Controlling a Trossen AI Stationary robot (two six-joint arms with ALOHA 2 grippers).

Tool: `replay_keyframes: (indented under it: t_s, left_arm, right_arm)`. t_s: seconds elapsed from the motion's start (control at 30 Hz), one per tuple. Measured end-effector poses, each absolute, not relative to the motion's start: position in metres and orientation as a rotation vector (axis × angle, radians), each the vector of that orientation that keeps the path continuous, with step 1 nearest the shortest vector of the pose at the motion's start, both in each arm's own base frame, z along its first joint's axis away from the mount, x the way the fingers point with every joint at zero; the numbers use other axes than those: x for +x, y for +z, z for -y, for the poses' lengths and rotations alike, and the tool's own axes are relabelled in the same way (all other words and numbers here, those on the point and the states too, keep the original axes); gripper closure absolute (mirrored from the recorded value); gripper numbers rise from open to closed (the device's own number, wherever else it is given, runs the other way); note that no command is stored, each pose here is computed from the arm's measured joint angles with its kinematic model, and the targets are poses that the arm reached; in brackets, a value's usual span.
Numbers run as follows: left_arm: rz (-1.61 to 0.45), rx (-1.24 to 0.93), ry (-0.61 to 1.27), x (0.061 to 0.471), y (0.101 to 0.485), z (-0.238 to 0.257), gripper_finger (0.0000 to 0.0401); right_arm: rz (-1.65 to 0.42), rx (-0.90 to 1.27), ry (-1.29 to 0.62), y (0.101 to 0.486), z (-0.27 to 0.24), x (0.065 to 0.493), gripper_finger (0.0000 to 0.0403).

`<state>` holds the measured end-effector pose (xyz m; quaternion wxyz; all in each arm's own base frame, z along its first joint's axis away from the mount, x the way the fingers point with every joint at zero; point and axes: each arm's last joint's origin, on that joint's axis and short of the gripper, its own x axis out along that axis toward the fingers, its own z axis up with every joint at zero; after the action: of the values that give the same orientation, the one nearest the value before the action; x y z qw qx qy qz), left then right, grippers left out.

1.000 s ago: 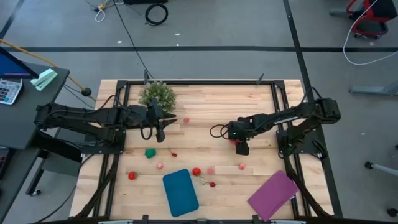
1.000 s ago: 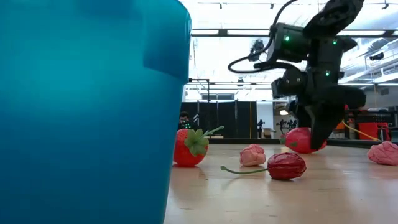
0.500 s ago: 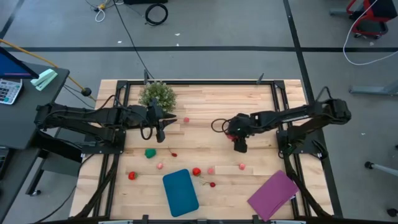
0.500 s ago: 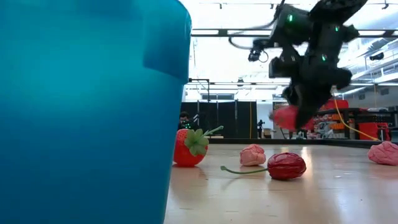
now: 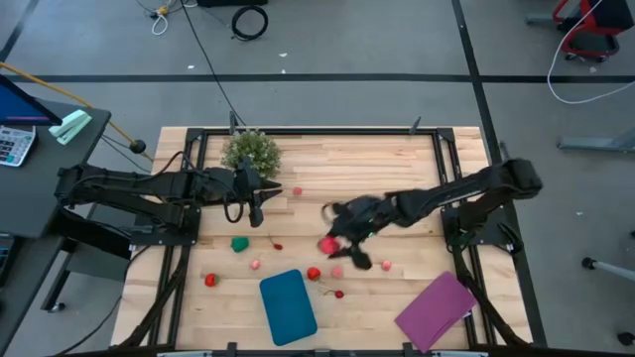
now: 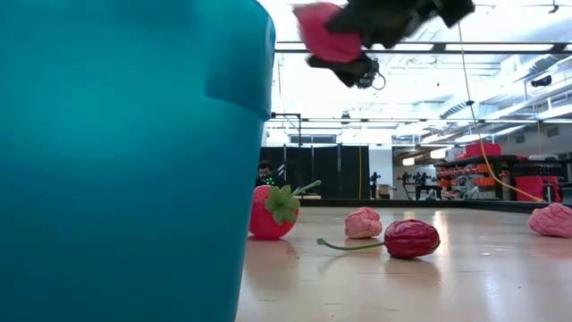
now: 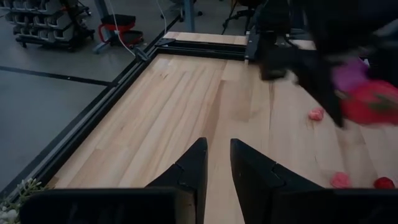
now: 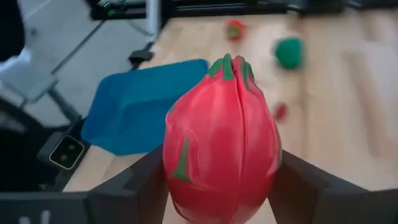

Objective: Pick and placing Produce into tupperware
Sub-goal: Put the red dragon fruit into the blue bin

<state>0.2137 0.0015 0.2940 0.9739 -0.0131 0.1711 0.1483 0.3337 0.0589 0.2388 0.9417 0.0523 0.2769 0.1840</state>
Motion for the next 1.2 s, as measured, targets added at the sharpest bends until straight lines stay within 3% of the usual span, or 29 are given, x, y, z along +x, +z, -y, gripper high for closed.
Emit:
replay_keyframes:
  t_s: [0.27, 0.57, 0.77, 0.97, 1.2]
  left_arm:
    - [-0.345, -0.027, 0.299, 0.214, 0.294, -0.002, 0.0331]
    - [-0.344, -0.027, 0.299, 0.214, 0.294, -0.001, 0.0322]
    - [-0.339, -0.028, 0.299, 0.214, 0.295, -0.001, 0.0327]
    - [-0.335, -0.045, 0.302, 0.214, 0.295, -0.001, 0.0329]
    - [-0.323, -0.113, 0.314, 0.214, 0.295, -0.002, 0.0328]
  right_arm:
    - [-0.608, -0.036, 0.492, 0.225, -0.101, 0.406, 0.0174]
    - [-0.706, 0.007, 0.607, 0.190, -0.111, 0.463, 0.0173]
    - [-0.736, 0.099, 0.745, 0.170, -0.114, 0.482, 0.0175]
    - [-0.760, 0.108, 0.765, 0.152, -0.108, 0.490, 0.0168]
    - [-0.723, -0.057, 0.740, 0.151, -0.106, 0.491, 0.0155]
